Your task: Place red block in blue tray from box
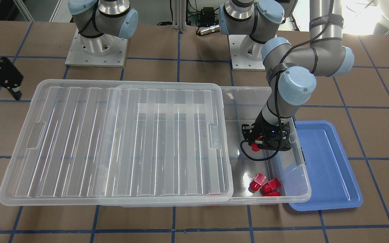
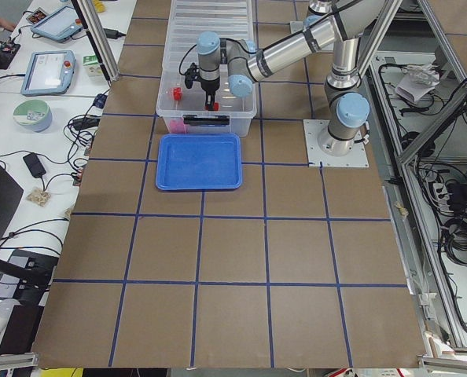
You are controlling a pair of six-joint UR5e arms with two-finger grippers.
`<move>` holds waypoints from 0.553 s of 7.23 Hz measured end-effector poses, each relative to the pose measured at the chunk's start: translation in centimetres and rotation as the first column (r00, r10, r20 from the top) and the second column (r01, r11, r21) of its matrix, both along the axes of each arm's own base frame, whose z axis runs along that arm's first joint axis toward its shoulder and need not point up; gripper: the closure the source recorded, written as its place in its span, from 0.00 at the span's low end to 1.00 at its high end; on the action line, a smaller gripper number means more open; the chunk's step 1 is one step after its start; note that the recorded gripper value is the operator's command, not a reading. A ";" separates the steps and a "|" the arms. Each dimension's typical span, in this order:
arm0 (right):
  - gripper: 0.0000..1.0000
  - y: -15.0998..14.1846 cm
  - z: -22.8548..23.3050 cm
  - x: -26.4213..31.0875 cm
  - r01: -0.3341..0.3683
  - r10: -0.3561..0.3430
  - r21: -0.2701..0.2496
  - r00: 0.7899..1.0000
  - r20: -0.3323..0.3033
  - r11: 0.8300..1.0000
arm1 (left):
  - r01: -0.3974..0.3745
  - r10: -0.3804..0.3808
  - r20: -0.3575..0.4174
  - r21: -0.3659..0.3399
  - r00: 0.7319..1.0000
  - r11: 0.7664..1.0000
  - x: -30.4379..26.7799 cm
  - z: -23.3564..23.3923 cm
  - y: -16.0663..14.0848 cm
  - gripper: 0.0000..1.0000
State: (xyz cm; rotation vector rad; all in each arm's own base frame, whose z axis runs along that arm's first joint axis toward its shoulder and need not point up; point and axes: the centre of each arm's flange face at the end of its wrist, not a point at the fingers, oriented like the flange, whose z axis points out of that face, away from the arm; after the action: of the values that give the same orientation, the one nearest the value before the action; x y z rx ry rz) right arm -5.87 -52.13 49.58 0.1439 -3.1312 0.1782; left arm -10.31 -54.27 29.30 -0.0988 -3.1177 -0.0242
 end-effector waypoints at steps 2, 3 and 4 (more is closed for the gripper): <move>0.00 0.6 -3.2 -4.6 0.004 -0.004 0.037 1.000 0.009 0.999 | -0.042 0.042 -0.012 0.042 0.999 0.998 4.5 9.2 -1.5 0.93; 0.00 0.3 -6.0 -5.4 -0.015 0.014 0.063 1.000 0.014 0.998 | -0.039 0.040 -0.023 0.052 0.999 0.998 8.9 10.7 -1.9 0.93; 0.00 -0.2 -9.5 -6.0 -0.028 0.025 0.095 0.999 0.028 0.995 | -0.028 0.031 -0.038 0.061 0.999 0.998 14.2 10.1 -2.1 0.93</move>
State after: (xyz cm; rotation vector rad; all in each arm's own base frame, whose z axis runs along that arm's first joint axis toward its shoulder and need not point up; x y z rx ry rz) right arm -11.84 -52.33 40.09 0.1847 -3.1667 0.0300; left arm 3.90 -56.37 39.40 -0.0514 -3.0755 -0.1147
